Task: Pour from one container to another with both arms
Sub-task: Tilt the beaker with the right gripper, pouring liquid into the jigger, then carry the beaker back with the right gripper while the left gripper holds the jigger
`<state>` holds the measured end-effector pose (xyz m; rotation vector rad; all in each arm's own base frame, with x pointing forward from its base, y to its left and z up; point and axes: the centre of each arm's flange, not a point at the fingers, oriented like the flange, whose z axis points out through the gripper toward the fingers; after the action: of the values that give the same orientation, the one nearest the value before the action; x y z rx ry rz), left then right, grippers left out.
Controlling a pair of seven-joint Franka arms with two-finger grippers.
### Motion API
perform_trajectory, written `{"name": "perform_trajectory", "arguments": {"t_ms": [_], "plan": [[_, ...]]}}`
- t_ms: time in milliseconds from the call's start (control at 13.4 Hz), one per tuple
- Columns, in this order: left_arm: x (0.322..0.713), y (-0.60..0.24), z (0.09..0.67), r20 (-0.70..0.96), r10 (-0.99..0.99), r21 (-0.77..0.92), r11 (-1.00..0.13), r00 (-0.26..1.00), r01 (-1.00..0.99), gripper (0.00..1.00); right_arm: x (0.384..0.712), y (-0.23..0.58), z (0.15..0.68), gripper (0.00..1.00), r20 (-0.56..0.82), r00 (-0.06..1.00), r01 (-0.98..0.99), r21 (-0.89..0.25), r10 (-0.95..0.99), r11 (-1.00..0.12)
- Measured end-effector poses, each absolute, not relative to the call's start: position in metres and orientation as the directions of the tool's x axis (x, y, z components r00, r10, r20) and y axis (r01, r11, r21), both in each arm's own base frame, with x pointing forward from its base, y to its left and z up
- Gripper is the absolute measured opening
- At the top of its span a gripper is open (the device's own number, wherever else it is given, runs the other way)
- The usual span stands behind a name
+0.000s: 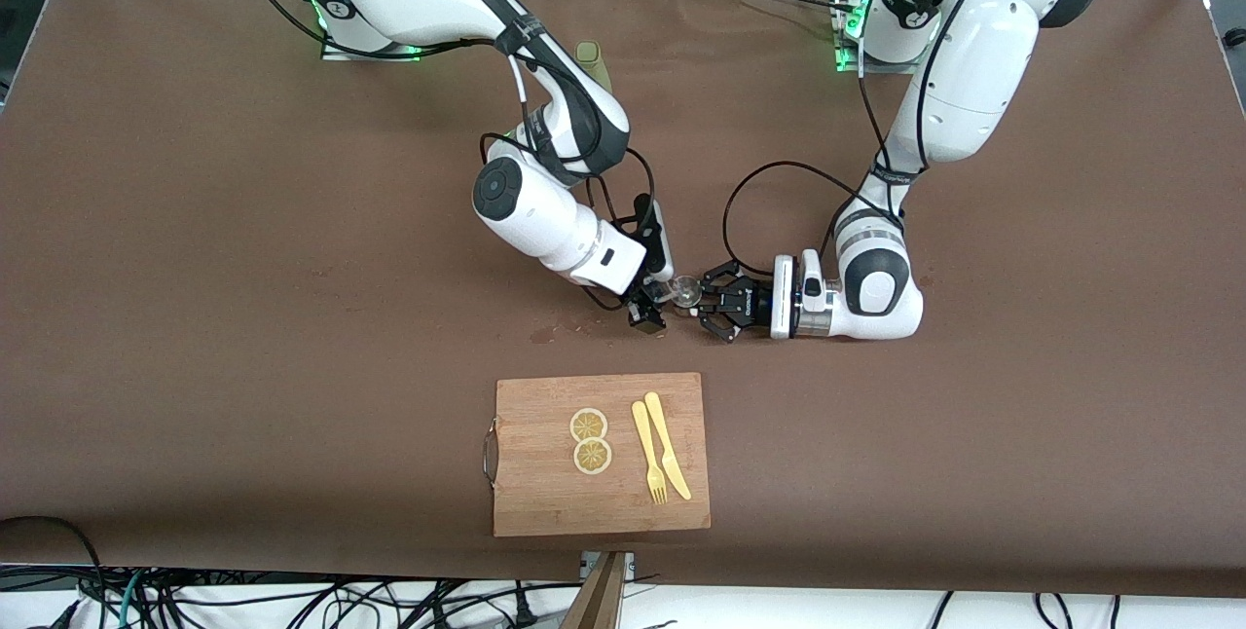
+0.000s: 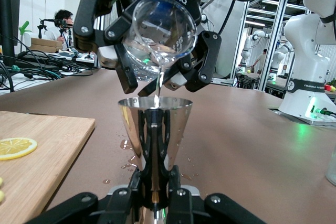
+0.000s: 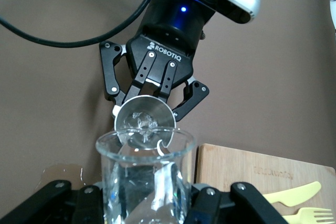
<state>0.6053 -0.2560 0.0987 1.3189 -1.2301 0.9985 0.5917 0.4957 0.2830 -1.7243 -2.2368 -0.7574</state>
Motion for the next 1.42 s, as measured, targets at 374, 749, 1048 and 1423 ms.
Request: {"name": "perform_trajectory", "arguments": {"t_ms": [374,749,1048,1423], "plan": [[0.604,-0.26,0.098,0.982,-0.135,0.14,0.056,0.131,-0.989,0.21,0.591,0.497,0.284,0.13,0.496,-0.167,0.976,0.204,0.852,0.072],[0.604,-0.26,0.098,0.982,-0.137,0.14,0.055,0.132,-0.989,0.21,0.593,0.494,0.286,0.13,0.567,0.017,0.992,0.095,0.824,-0.086],[0.607,-0.255,0.098,0.982,-0.139,0.135,0.047,0.128,-0.99,0.21,0.6,0.483,0.297,0.13,0.627,0.114,0.985,0.029,0.771,-0.17],[0.623,-0.207,0.1,0.987,-0.128,0.099,0.005,0.097,-0.995,0.21,0.619,0.442,0.321,0.13,0.68,0.135,0.99,-0.056,0.721,-0.132]]}}
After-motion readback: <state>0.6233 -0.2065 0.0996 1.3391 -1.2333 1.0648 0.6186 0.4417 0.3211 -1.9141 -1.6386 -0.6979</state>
